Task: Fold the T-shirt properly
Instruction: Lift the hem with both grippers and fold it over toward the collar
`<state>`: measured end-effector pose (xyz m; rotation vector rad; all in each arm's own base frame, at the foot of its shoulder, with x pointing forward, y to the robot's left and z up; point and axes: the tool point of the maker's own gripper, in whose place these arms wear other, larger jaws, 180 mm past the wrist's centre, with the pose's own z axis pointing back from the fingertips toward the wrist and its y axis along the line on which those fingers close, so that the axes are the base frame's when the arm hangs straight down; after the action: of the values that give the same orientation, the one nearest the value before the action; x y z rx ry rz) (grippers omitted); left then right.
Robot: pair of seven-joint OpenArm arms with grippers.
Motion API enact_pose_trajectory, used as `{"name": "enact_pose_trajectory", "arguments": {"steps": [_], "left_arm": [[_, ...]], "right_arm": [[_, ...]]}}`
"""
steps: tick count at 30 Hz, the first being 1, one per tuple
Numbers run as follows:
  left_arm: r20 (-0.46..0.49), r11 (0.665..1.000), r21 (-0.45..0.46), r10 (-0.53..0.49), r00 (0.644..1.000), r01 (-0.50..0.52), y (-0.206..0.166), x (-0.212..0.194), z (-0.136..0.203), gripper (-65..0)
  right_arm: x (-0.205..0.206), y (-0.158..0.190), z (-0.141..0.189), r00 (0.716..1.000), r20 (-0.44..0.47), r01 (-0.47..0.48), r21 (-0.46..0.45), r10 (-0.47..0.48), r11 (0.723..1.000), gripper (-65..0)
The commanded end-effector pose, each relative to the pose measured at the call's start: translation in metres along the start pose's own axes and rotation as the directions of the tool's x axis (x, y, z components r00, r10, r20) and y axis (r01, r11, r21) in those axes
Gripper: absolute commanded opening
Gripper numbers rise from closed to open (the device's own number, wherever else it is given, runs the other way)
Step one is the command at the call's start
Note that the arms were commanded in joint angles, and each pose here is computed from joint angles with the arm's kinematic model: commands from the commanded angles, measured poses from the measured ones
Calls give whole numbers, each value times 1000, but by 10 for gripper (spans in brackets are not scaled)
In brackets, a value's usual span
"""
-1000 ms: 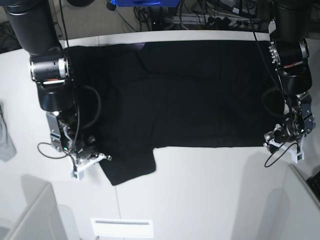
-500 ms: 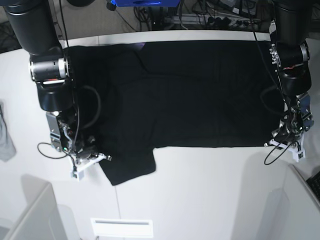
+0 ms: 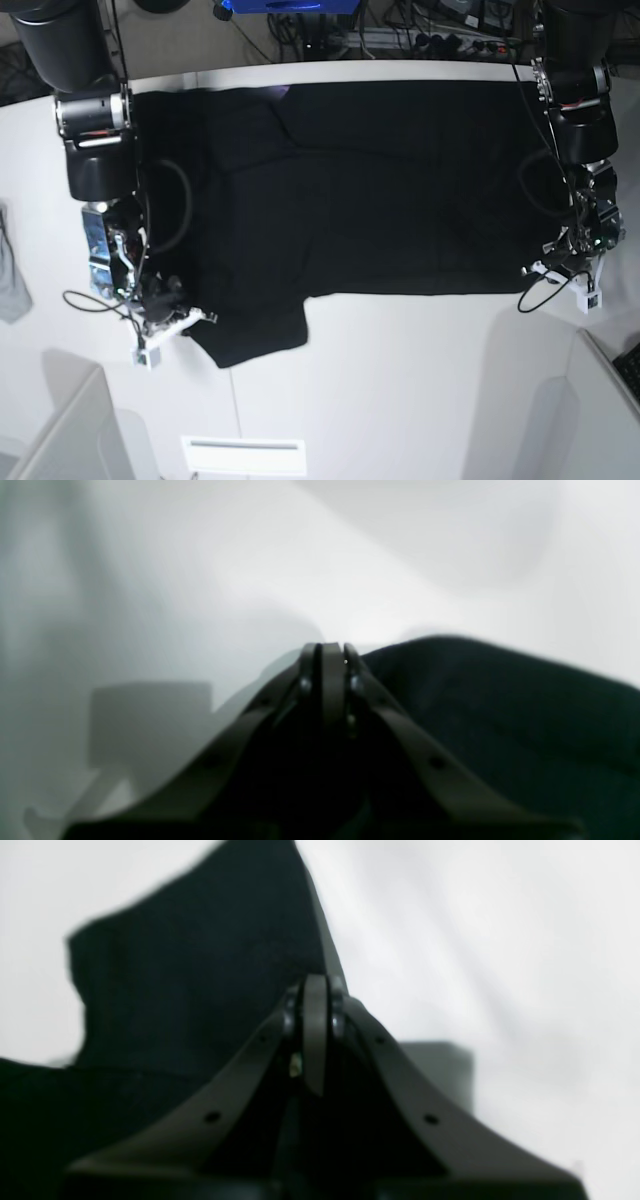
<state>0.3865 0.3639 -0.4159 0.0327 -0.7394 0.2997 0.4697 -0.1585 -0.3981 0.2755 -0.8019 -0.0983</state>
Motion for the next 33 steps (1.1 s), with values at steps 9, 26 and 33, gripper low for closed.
{"name": "enact_pose_trajectory", "arguments": {"steps": [9,26,33], "left_arm": [[112,997,-3,-81,990,82,-2,26,38,-650],[207,981,-191,9,978,32,-31,12,104,-650],[193,972,-228,-21,981,65,-44,10,123,-650]], "right_arm": [[16,-3,18,998,55,-40,7,40,999,-650],[-3,-10,64,988,152,-36,19,33,999,-650],[-20,-19,81,987,160,-15,7,14,1000,-650]]}}
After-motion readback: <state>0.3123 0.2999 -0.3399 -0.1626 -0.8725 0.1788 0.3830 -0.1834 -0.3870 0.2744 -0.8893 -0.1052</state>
